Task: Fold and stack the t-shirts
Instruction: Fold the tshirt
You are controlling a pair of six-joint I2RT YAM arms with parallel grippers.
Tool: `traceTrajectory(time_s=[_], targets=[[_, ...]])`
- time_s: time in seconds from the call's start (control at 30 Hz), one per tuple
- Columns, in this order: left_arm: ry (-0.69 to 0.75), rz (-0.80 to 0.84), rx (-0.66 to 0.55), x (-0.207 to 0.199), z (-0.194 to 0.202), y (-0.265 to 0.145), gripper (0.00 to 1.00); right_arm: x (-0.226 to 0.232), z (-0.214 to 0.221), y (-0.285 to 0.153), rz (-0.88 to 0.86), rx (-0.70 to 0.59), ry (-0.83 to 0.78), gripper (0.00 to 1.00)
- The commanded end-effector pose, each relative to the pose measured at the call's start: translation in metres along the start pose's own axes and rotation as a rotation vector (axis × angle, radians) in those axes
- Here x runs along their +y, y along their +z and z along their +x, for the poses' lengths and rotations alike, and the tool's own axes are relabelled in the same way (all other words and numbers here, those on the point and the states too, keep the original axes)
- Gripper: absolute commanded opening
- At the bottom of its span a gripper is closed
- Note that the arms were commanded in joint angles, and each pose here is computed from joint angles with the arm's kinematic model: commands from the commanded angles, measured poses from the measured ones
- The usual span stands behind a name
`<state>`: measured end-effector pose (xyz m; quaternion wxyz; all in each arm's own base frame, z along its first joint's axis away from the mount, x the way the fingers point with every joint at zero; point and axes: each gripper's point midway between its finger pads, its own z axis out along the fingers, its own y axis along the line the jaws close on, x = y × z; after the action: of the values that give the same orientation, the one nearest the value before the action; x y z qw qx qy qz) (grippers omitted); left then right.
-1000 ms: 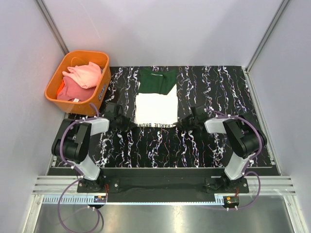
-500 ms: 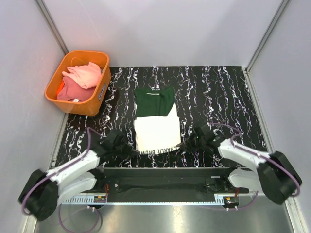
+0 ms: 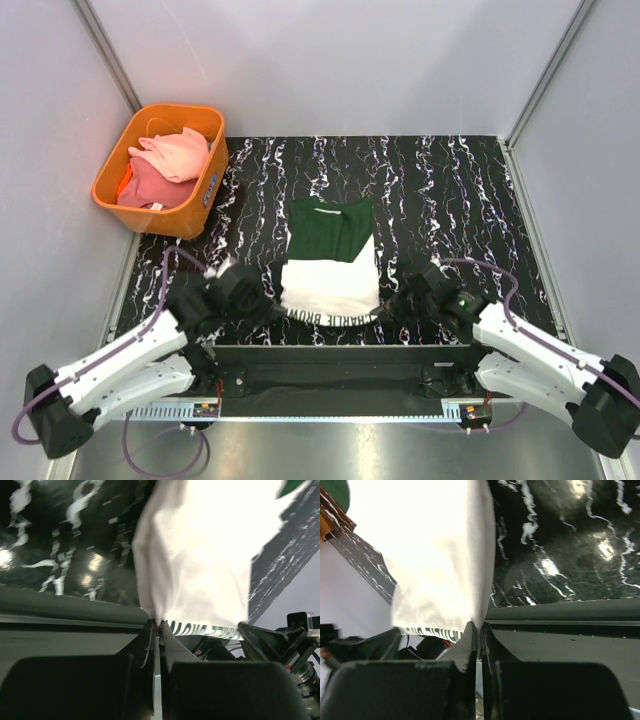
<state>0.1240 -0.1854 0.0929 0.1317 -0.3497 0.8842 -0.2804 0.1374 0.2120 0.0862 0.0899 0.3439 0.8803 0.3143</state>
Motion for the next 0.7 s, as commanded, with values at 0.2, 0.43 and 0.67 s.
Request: traceTrajectory(time_s=[0.2, 0.43, 0.67], targets=[[0.187, 0.019, -0.224, -0.120, -0.081, -0.005, 0.00, 0.098, -0.079, -0.007, -0.084, -0.053, -0.141, 0.00], [0.215, 0.033, -0.263, -0.172, -0.153, 0.020, 0.00, 0.155, -0.147, 0.015, -0.116, -0.029, -0.168, 0.00], [0.228, 0.037, -0.248, -0.206, -0.202, 0.043, 0.00, 0.191, -0.199, 0.037, -0.161, 0.005, -0.145, 0.00]])
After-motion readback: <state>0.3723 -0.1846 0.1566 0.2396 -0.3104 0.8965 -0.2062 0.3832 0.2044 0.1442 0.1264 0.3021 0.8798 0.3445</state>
